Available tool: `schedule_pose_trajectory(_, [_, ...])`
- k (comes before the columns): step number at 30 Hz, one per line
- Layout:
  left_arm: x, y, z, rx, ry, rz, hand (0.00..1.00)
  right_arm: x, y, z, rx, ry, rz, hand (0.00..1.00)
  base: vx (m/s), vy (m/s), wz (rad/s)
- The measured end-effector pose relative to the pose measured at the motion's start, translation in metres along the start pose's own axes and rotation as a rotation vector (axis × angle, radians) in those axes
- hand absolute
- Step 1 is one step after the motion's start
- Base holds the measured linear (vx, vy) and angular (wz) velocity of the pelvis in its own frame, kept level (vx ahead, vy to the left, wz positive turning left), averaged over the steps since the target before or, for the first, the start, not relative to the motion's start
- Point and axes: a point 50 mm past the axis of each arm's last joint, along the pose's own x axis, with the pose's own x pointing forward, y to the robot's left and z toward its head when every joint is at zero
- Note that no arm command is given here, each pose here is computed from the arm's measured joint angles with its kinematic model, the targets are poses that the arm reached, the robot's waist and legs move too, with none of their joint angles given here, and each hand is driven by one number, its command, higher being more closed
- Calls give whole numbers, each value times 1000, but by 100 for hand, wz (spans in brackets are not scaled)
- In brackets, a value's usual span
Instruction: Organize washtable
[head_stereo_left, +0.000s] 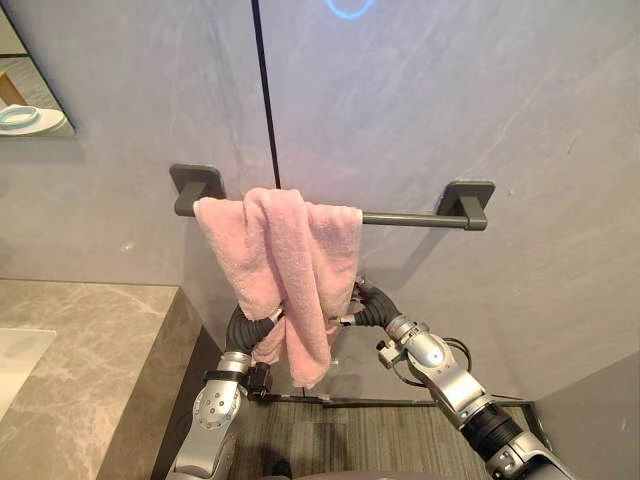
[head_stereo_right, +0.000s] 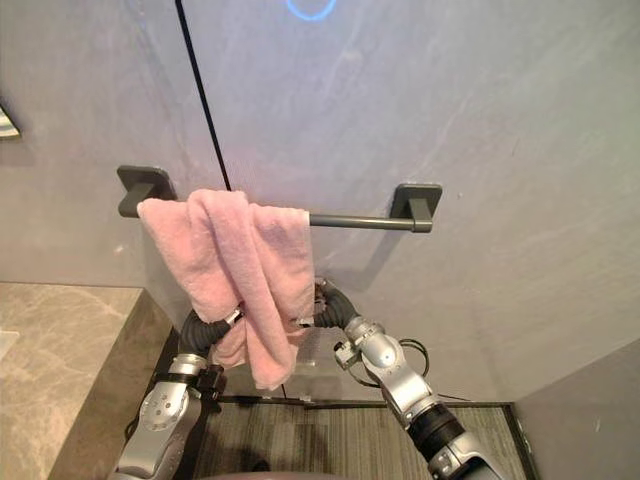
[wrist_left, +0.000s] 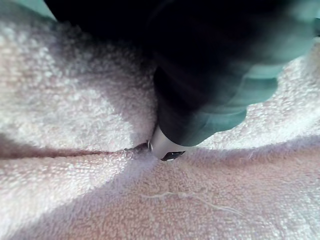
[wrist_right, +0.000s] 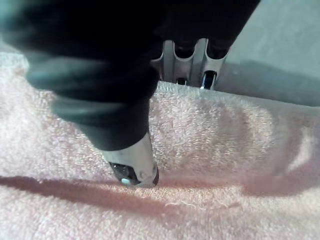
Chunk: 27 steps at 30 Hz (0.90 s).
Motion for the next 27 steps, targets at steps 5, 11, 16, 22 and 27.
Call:
schedule_pose_trajectory(5, [1, 0, 0, 0, -2, -1, 100, 0, 0, 0, -18, 0, 2, 100, 0, 0, 0])
schedule_pose_trajectory(11, [1, 0, 1, 1, -6, -3, 100, 0, 0, 0, -21, 0, 2, 100, 0, 0, 0])
schedule_pose_trajectory(16, [2, 0, 1, 5, -6, -4, 100, 0, 0, 0, -28, 1, 2, 100, 0, 0, 0])
schedule_pose_trajectory(22, [2, 1, 2, 6, -7, -1, 100, -2, -7, 0, -41, 2, -43, 100, -11, -4, -1])
schedule_pose_trajectory(27, [2, 5, 2, -13, -10, 19, 100, -14, -21, 1, -15, -16, -128, 100, -17, -4, -3])
